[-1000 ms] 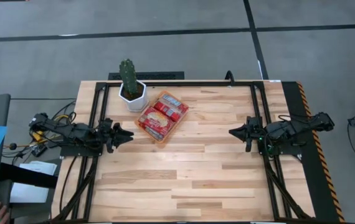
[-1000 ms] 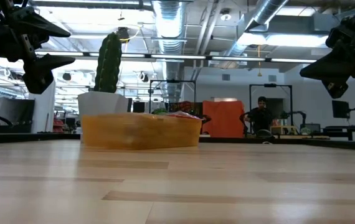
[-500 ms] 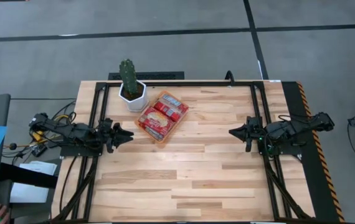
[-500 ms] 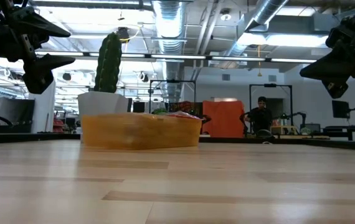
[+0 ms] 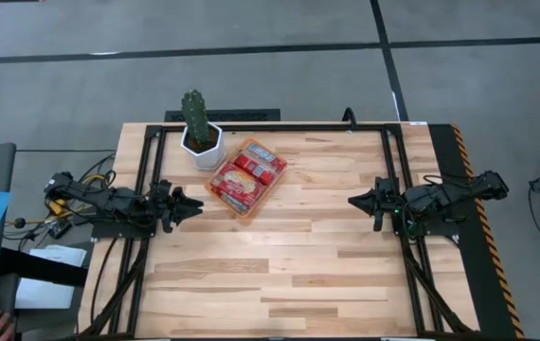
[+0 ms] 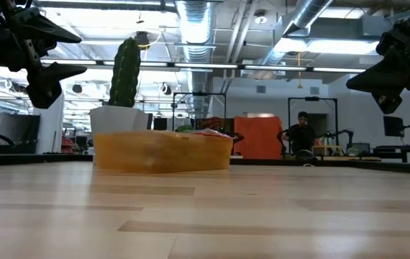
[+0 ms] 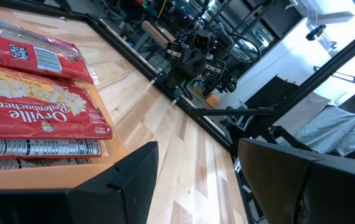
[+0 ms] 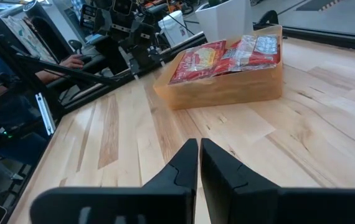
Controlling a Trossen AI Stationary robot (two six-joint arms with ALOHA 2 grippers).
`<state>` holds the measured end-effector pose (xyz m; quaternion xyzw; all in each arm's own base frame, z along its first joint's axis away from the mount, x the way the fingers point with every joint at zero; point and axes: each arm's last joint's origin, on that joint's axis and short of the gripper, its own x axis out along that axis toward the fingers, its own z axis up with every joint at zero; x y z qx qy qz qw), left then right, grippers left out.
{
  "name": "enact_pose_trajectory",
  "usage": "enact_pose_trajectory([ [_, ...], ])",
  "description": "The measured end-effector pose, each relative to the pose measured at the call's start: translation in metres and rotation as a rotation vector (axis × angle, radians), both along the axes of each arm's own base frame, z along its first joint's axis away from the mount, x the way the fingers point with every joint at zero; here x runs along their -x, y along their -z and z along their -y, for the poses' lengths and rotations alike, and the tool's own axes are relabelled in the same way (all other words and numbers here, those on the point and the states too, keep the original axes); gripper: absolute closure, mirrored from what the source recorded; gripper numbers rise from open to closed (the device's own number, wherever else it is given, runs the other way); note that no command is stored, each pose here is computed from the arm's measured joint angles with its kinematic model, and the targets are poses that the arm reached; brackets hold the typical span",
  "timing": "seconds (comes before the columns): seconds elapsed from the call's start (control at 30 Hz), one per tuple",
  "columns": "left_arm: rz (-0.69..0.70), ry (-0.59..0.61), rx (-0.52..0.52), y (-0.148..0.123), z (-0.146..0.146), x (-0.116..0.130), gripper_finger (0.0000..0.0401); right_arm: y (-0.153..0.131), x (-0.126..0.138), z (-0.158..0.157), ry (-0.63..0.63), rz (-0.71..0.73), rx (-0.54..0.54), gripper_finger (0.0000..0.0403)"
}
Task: Sort popcorn bags into baskets
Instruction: Return to Home Position
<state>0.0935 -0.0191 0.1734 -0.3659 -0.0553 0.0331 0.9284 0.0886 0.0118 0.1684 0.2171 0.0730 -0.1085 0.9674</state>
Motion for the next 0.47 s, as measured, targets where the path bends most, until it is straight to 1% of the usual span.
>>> enact_pose_trajectory([
  [0.47,0.0,0.0,0.0,0.0,0.0,0.0,0.0189,0.0,0.0,0.0,0.0,0.0,0.0,0.0359],
])
